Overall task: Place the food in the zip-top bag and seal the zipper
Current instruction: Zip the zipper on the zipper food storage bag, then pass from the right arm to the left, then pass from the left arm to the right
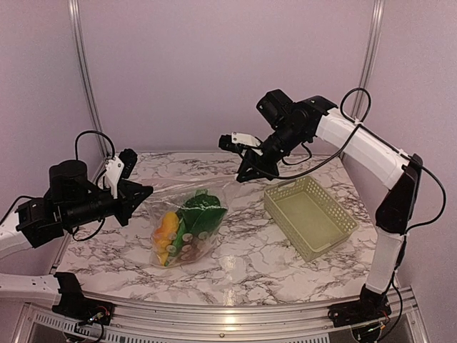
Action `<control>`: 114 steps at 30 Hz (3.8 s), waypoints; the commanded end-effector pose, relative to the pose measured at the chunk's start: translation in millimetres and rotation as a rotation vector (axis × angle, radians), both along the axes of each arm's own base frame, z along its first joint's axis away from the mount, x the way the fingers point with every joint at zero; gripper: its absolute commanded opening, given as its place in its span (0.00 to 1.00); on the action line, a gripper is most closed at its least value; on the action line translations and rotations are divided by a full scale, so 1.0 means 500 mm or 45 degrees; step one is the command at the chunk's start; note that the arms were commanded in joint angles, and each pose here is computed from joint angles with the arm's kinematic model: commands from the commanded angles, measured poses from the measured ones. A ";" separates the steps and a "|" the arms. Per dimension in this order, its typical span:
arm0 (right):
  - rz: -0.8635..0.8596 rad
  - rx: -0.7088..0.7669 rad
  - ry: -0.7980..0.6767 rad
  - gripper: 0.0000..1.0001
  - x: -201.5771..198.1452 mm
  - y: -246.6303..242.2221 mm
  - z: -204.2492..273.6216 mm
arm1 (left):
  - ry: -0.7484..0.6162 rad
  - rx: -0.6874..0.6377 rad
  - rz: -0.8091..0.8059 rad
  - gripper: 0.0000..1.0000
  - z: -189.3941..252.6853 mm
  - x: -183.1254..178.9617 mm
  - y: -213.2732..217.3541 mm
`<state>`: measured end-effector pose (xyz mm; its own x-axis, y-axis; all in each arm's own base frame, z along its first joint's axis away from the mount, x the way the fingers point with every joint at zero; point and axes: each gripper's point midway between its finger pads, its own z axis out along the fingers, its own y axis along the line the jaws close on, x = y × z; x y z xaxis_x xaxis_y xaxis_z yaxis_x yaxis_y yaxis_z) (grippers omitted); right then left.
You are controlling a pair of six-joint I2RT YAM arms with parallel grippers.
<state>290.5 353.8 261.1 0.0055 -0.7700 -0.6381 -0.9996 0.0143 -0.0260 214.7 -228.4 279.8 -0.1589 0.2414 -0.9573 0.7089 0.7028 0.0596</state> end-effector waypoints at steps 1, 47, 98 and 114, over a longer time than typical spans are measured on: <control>-0.102 -0.122 -0.022 0.04 0.026 -0.071 -0.005 | 0.006 0.000 0.054 0.00 0.011 0.017 0.008; 0.008 0.019 -0.205 0.10 0.004 -0.097 0.135 | 0.114 -0.062 -0.088 0.65 0.148 0.072 -0.118; -0.007 0.057 -0.137 0.26 -0.026 -0.131 0.137 | 0.095 0.133 -0.496 0.00 0.029 0.109 -0.415; 0.203 0.594 0.054 0.47 -0.025 -0.145 0.170 | 0.137 0.012 -0.444 0.00 0.093 0.096 -0.392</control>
<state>295.2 266.9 320.4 -0.0265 -0.5314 -0.8467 -0.9982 -0.0316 0.0511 270.4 -432.9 304.0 -0.1587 0.3495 -0.9234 0.9127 0.4086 -0.0022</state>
